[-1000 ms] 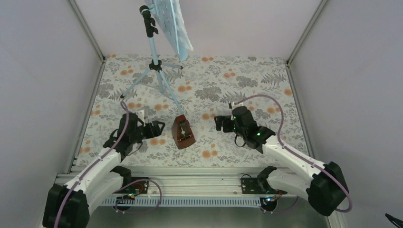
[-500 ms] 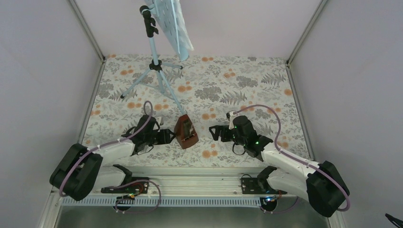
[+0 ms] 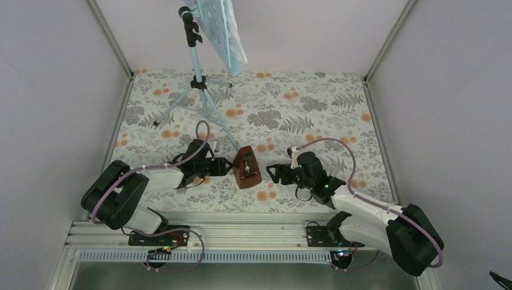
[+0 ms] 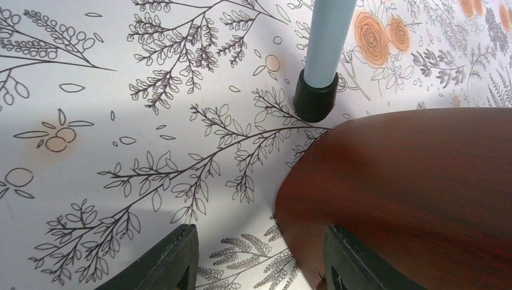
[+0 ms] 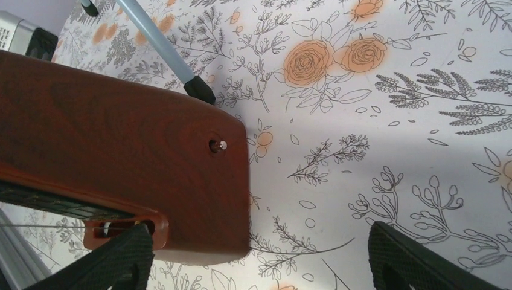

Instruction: Pack up the instrument practice props

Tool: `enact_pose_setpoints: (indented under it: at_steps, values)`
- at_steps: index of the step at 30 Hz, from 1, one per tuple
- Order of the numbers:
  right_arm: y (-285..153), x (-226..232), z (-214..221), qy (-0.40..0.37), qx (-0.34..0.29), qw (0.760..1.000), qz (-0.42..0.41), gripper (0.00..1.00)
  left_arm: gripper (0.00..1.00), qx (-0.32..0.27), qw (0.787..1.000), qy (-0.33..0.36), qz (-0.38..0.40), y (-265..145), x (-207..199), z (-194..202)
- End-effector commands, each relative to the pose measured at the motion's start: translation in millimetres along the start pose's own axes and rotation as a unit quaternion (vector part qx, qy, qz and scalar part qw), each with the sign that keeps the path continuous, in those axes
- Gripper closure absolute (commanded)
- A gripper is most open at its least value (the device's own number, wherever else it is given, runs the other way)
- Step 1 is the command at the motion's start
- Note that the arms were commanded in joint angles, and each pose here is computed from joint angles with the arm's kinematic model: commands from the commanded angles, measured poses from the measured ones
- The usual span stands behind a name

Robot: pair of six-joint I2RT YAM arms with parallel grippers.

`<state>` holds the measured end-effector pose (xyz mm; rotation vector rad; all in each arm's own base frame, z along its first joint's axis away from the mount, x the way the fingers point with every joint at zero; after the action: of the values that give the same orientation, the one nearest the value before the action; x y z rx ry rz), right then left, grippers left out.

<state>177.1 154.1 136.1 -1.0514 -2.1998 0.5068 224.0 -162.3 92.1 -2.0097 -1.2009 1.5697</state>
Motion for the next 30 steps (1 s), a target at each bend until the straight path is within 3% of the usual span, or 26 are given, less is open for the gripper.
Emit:
enact_pose_setpoints:
  at_steps: [1, 11, 27, 30]
  values:
    - [8, 2, 0, 0.010, -0.009, 1.000, -0.012, 0.20, 0.48, -0.024, 0.999, 0.007, 0.027, 2, -7, -4]
    - [32, 4, 7, 0.017, 0.025, 0.999, -0.028, 0.65, 0.55, -0.019, 0.998, 0.037, 0.036, 19, -35, -3]
    - [20, 24, 42, 0.042, 0.048, 0.997, -0.040, 0.69, 0.57, -0.007, 0.995, 0.060, 0.079, 38, -60, 2]
    - [9, 19, 41, 0.047, 0.027, 0.998, -0.020, 0.66, 0.48, -0.042, 0.993, 0.085, 0.070, 23, -65, -6]
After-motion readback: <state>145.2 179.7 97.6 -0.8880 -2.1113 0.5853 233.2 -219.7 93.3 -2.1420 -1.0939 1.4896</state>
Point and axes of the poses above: each gripper's point midway between its finger pads, its own y axis out along the fingers, its own x axis along the line the jaws close on, z = x × y, the point moved 9 cm from there along -y, back along the fingers, and after that the axes turned 11 degrees about -y, right-handed, at the moved point
